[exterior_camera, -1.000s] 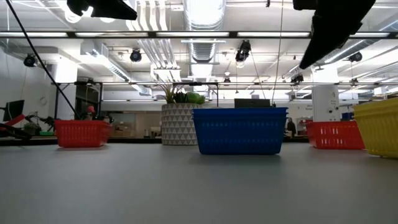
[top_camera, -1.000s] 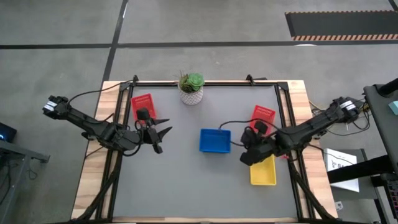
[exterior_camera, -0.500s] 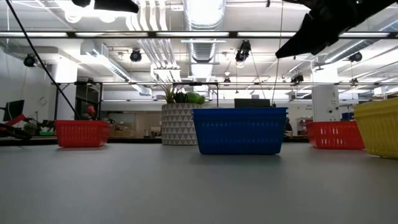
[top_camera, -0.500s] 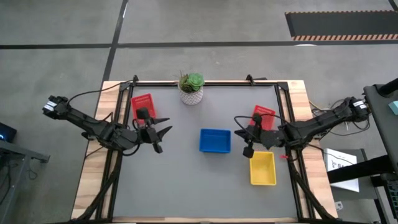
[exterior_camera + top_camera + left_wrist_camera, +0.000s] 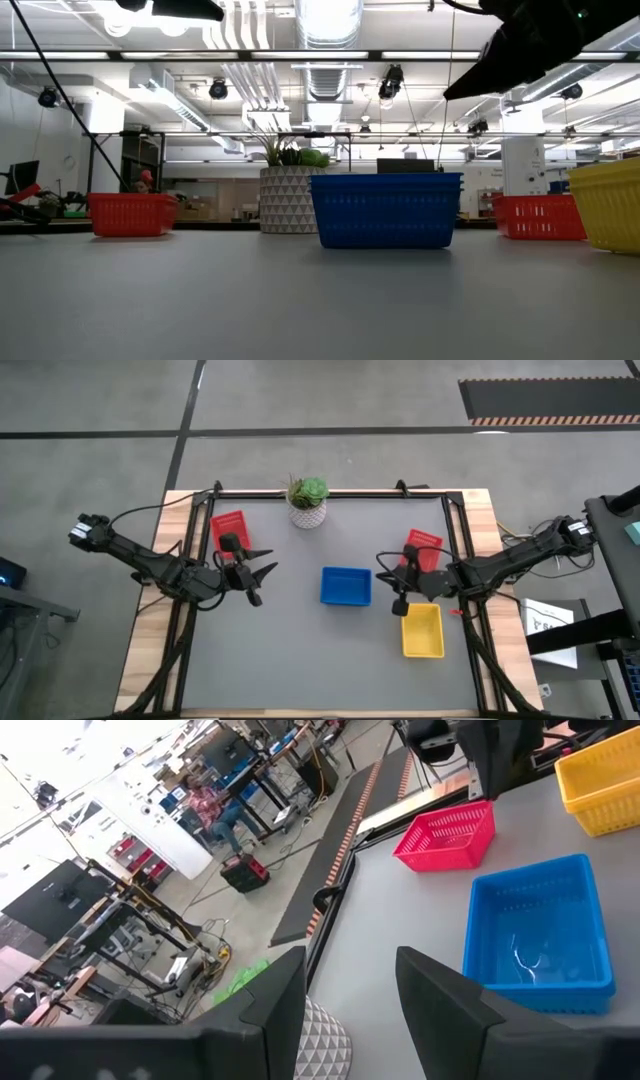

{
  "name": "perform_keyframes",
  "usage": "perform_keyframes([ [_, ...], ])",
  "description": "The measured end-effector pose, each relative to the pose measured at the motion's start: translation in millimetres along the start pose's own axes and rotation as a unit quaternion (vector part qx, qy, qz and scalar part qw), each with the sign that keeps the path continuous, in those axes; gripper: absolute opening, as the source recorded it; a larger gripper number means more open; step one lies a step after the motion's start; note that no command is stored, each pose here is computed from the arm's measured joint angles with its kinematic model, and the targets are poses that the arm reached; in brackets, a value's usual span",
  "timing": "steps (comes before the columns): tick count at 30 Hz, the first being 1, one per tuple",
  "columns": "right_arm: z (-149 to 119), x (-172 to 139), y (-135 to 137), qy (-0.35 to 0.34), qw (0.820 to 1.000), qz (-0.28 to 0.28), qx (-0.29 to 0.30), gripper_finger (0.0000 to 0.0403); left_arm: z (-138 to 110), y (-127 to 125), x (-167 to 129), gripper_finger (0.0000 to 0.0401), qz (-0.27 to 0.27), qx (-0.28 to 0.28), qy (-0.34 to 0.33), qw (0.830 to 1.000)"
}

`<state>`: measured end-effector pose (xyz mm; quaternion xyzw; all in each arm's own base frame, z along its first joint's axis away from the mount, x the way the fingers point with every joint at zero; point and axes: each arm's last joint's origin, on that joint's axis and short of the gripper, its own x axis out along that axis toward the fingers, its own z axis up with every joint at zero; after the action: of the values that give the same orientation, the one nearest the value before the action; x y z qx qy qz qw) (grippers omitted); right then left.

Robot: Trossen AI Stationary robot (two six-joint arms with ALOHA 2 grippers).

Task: Stack baskets by color
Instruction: Stack the right red basket on the red baskets

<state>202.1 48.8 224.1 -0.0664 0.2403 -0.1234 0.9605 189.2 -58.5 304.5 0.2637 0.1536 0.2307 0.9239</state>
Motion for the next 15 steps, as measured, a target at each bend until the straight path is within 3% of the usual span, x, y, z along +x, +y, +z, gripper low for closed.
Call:
perform_keyframes([
  [5,-3,3,-2,-0.065,0.995,0.037,-0.059,0.0008,1,0,0,0.0141,0.001,-0.005,-0.003,1.000],
  [10,-8,9,-19,-0.132,0.988,0.072,-0.047,0.0008,3,0,0,0.0141,0.004,-0.026,-0.018,0.999],
  [15,-8,14,-34,-0.140,0.985,0.092,-0.038,0.0008,2,-2,1,0.0141,-0.014,-0.060,-0.026,0.998],
])
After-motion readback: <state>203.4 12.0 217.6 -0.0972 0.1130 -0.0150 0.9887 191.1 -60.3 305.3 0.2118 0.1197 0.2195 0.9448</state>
